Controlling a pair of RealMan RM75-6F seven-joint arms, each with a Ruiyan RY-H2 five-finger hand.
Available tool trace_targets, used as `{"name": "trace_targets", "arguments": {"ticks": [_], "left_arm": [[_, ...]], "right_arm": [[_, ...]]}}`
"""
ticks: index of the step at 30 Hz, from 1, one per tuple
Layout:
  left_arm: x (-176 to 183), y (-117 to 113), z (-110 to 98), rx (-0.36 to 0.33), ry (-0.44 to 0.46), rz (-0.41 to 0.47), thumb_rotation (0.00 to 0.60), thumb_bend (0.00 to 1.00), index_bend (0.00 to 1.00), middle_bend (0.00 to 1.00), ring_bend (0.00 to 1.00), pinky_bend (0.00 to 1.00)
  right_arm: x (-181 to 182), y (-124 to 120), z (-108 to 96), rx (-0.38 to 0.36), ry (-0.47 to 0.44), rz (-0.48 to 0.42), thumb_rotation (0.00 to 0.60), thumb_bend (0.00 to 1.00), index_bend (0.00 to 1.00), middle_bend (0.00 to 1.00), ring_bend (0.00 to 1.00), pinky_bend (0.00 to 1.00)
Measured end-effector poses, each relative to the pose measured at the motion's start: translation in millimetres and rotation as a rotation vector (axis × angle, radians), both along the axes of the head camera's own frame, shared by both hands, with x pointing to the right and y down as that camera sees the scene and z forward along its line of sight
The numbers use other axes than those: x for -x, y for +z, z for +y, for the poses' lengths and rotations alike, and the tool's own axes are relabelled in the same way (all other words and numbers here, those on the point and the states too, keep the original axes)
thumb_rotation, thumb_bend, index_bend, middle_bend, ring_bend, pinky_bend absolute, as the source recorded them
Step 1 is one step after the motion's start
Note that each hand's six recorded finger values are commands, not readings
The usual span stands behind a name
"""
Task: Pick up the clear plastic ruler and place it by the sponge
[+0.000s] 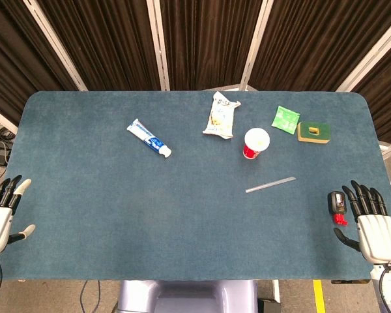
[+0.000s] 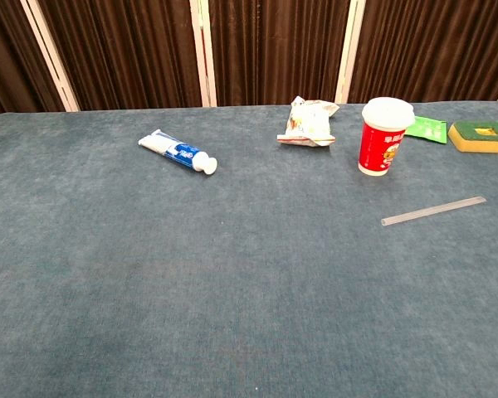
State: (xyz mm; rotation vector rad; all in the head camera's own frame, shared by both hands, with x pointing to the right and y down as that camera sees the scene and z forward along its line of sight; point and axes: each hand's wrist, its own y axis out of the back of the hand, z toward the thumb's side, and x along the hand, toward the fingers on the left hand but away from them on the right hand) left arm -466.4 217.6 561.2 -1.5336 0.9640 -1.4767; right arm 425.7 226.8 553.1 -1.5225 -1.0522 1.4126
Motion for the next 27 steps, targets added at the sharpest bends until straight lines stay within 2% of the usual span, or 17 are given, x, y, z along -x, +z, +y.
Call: {"name": "trace_targets", "arguments": {"ticks": [27], "left_arm": [[-0.9, -0.5, -0.3, -0.001, 0.0, 0.001, 0.6, 0.14, 0.0, 0.0, 0.0, 0.0]], "right_arm": [[-1.5, 1.0, 0.7, 0.017, 0.017, -0.008, 0.6, 0.18, 0.05, 0.0, 0.0, 0.0]]}}
